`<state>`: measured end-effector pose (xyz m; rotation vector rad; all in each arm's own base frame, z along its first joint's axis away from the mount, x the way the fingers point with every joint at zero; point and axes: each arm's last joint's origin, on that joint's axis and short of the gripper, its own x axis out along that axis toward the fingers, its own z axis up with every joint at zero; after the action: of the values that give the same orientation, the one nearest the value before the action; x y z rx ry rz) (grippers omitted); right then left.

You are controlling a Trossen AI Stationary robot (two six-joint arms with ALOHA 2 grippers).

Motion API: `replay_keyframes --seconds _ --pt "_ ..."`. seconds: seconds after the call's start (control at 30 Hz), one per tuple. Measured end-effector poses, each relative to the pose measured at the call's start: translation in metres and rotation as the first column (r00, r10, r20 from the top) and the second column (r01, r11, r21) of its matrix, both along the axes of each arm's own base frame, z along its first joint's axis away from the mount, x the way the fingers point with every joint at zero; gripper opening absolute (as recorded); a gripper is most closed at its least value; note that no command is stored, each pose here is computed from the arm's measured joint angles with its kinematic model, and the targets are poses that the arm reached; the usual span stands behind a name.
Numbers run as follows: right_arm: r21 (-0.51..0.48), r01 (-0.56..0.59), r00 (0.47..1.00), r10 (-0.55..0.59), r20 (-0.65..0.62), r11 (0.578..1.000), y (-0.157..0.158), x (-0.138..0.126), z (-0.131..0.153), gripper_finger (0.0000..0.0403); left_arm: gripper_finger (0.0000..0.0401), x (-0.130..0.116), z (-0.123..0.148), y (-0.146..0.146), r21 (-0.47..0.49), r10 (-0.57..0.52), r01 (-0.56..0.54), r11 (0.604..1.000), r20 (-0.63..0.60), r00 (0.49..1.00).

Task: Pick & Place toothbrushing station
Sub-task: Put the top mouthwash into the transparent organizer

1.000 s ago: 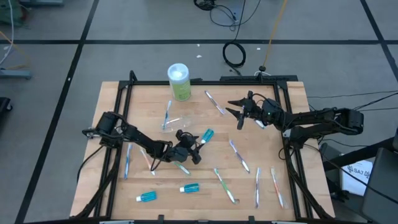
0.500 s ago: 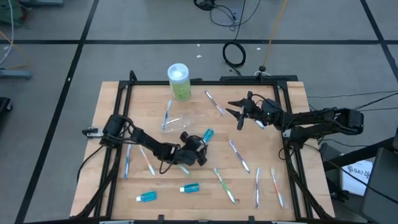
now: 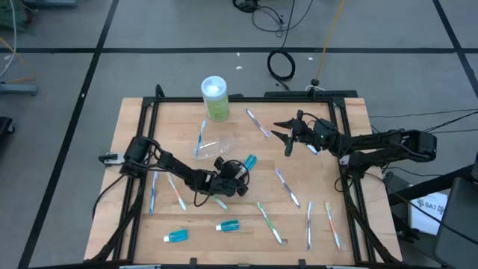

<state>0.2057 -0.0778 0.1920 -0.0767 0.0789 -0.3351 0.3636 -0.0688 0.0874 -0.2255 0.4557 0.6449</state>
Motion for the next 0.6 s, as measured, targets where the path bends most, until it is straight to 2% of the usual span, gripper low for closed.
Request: replay_keyframes --seconds 0.2,0.47,0.6 --pt "0.007 0.000 1.000 0.000 0.003 1.000 0.0001 0.0000 0.0001 0.0146 0.0216 -0.0016 -0.0024 -0.0004 -0.008 -0.017 0.017 1.000 -0.033 0.999" --pt "0.017 0.001 1.000 -0.001 0.007 1.000 0.0001 0.0000 0.0001 0.0146 0.0216 -0.0048 -0.0067 0.0071 -0.037 0.036 -0.039 0.999 -0.067 0.997" --pt "0.017 0.001 1.000 -0.001 0.007 1.000 0.0001 0.0000 0.0001 0.0146 0.0216 -0.0017 -0.0038 0.0064 -0.006 -0.007 0.006 1.000 -0.057 0.998"
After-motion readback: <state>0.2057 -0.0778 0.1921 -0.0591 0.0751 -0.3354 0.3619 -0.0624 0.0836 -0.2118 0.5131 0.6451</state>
